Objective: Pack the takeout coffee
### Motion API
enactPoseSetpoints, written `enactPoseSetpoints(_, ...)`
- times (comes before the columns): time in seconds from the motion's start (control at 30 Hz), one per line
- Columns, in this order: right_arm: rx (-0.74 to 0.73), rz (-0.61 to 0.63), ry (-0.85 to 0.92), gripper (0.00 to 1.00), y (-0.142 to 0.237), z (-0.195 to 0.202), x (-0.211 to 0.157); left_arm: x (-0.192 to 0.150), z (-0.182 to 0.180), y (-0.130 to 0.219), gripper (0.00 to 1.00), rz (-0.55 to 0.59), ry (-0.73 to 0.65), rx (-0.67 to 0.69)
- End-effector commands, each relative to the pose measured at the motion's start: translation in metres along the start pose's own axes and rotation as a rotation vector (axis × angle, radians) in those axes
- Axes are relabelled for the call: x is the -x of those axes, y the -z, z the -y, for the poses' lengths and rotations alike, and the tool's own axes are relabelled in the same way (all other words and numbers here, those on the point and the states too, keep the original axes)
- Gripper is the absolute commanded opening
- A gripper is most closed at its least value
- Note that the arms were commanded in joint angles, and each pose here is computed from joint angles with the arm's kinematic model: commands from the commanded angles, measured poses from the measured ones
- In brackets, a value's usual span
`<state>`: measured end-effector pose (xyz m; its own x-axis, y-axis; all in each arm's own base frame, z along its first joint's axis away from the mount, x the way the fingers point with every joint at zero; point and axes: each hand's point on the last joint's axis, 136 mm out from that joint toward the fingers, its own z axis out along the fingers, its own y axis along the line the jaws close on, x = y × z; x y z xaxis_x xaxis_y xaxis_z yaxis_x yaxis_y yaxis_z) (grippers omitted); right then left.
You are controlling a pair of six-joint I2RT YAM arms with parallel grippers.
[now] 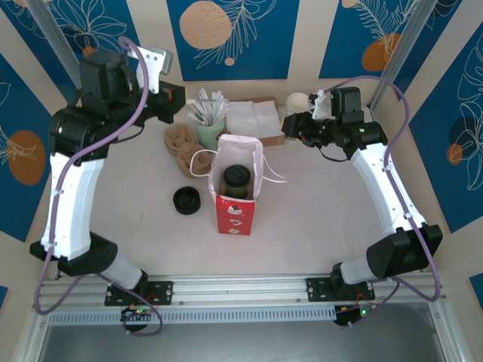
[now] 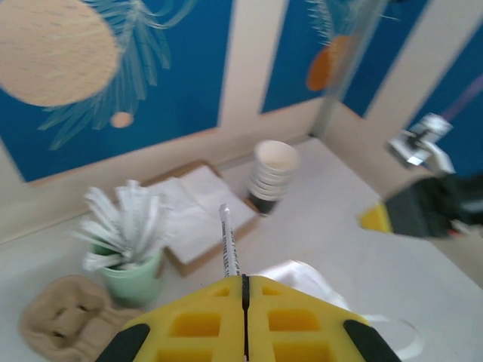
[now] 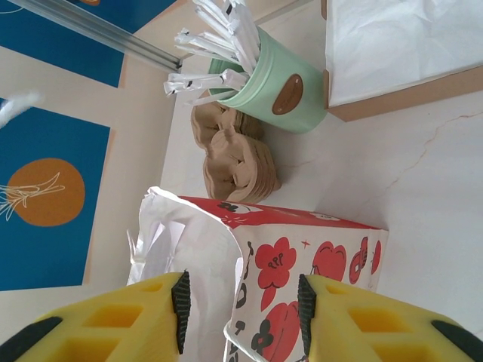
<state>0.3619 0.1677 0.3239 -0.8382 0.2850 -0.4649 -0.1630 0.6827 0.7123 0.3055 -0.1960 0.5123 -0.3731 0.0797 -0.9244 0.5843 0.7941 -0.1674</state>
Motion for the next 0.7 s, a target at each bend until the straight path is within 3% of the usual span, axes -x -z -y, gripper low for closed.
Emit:
enactPoseSetpoints(0.0,-0.007,0.015,0.0,0.46,0.0,0.0,0.007,-0.029,0.035,0.002,0.08,-0.103,0.019,-0.157)
enactPoseSetpoints(0.37,0.011,-0.013,0.015,0.46,0.002,-0.003,0.009,-0.109,0.063,0.021,0.09,-0.418,0.002,-0.189)
enactPoseSetpoints(0.53,0.017,-0.022,0.028,0.47,-0.003,-0.007,0.016,-0.148,0.068,0.012,0.08,-0.56,-0.036,-0.178)
enactPoseSetpoints(0.67,0.0,-0.018,0.045,0.46,-0.012,-0.005,0.024,-0.162,0.07,0.0,0.11,-0.608,-0.047,-0.181)
